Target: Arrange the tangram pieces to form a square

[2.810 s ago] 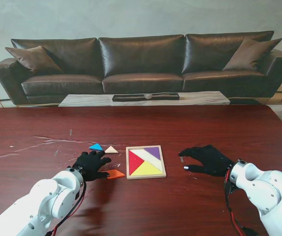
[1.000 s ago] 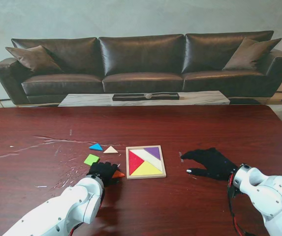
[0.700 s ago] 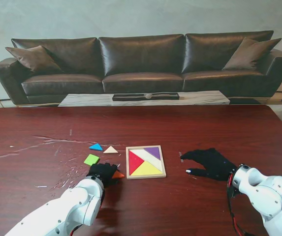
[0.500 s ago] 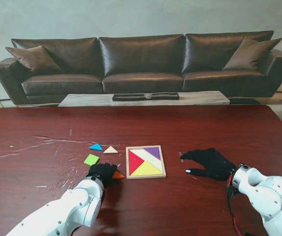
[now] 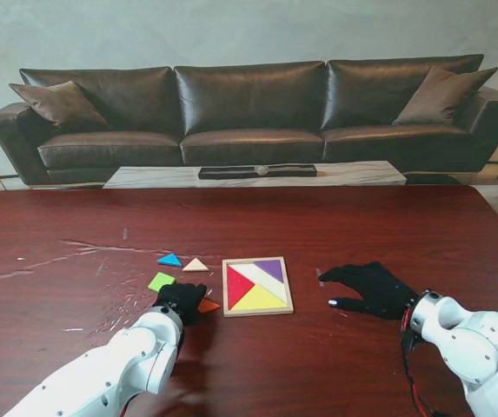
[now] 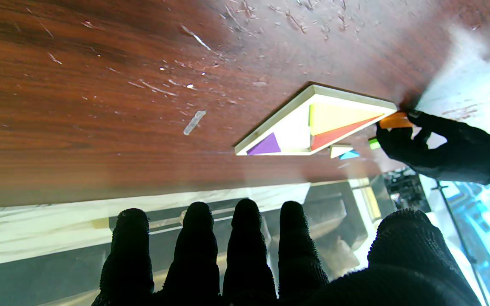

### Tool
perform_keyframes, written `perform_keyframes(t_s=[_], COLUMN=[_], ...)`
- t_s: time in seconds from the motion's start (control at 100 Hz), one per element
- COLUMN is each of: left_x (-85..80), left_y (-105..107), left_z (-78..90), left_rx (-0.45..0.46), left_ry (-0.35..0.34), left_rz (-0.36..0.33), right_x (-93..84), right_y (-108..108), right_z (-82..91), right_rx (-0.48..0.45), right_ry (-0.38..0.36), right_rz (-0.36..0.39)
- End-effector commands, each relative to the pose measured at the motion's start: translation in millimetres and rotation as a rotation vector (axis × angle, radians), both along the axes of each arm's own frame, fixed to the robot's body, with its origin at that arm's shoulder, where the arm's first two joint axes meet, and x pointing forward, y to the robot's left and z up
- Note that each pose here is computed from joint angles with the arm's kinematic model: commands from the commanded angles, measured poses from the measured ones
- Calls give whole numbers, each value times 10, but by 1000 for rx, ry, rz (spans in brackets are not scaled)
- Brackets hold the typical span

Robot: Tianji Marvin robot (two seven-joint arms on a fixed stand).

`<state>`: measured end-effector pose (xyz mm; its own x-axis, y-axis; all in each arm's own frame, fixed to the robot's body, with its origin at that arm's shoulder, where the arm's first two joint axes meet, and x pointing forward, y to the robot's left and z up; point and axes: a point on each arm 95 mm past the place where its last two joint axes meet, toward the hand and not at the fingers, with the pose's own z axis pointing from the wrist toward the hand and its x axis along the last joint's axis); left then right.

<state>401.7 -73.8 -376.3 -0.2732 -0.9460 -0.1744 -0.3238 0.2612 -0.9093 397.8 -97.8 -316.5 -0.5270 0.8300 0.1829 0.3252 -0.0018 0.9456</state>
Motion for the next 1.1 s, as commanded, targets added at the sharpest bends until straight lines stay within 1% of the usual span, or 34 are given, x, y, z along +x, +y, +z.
perform_keyframes(t_s=[0.0, 0.12, 0.36, 0.61, 0.89, 1.03, 1.09], left_x=[-133, -109, -70, -60, -60, -55, -40], left_y=[132, 139, 137, 136, 130, 102, 95], left_z=[-334, -367, -412, -405, -384, -336, -301], left_rx=[51, 72, 85, 94, 55, 33, 27], left_ry=[100, 114, 130, 139, 100, 81, 57], left_rz=[13, 3, 2, 10, 11, 18, 15], right_x=[-21, -22, -27, -25, -26, -26, -25], right_y=[21, 13, -6, -9, -3, 3, 7], right_z=[-3, 7, 18, 25, 20, 13, 9], right_rx=[-3, -2, -6, -6, -18, -19, -21], right_ry=[-3, -7, -9, -9, -4, -2, 0], right_rz=[5, 5, 3, 3, 1, 0, 0])
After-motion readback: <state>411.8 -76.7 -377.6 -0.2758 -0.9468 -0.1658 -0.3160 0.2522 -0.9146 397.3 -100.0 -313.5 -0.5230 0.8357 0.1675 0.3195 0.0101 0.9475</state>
